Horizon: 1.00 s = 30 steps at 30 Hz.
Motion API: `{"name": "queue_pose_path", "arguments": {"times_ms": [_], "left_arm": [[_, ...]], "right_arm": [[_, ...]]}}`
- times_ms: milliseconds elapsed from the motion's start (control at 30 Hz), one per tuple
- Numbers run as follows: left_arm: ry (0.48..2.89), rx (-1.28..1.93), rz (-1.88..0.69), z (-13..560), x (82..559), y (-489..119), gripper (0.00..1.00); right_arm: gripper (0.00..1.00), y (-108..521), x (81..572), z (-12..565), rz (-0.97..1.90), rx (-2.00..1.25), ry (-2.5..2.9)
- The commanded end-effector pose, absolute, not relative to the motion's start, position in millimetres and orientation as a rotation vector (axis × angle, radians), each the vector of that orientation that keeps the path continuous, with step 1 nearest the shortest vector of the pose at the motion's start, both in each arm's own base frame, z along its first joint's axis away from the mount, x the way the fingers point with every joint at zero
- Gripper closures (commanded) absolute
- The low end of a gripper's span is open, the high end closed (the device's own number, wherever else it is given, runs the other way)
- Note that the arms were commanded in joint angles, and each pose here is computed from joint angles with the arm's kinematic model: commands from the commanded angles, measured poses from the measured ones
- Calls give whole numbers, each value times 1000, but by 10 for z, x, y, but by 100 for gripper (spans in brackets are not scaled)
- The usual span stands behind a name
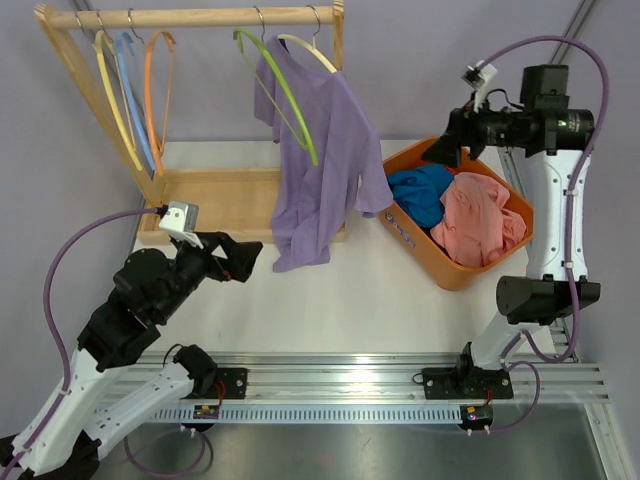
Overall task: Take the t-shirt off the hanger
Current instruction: Grab a hanger with a tshirt on it with the right arm
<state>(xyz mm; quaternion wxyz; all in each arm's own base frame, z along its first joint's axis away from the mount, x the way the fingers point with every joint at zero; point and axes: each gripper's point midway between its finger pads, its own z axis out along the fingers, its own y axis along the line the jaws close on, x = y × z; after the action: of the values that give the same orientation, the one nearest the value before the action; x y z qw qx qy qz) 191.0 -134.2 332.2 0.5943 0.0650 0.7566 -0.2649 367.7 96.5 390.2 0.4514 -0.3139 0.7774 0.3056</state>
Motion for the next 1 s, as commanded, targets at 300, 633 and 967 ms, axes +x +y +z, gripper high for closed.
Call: {"name": "queue_pose_path", "arguments": {"times_ms": [300, 633, 967], "left_arm": [[1703, 30, -661, 3507, 1884, -1250, 1], [1708, 4, -662, 3505, 1904, -1243, 1], [1716, 0, -663, 3468, 1927, -1265, 1]], "right_arm": [[23, 2110, 3804, 5287, 815, -589, 1517], [27, 2568, 4212, 5251, 663, -540, 1488], [35, 2825, 4424, 5034, 553, -575, 1497]]}}
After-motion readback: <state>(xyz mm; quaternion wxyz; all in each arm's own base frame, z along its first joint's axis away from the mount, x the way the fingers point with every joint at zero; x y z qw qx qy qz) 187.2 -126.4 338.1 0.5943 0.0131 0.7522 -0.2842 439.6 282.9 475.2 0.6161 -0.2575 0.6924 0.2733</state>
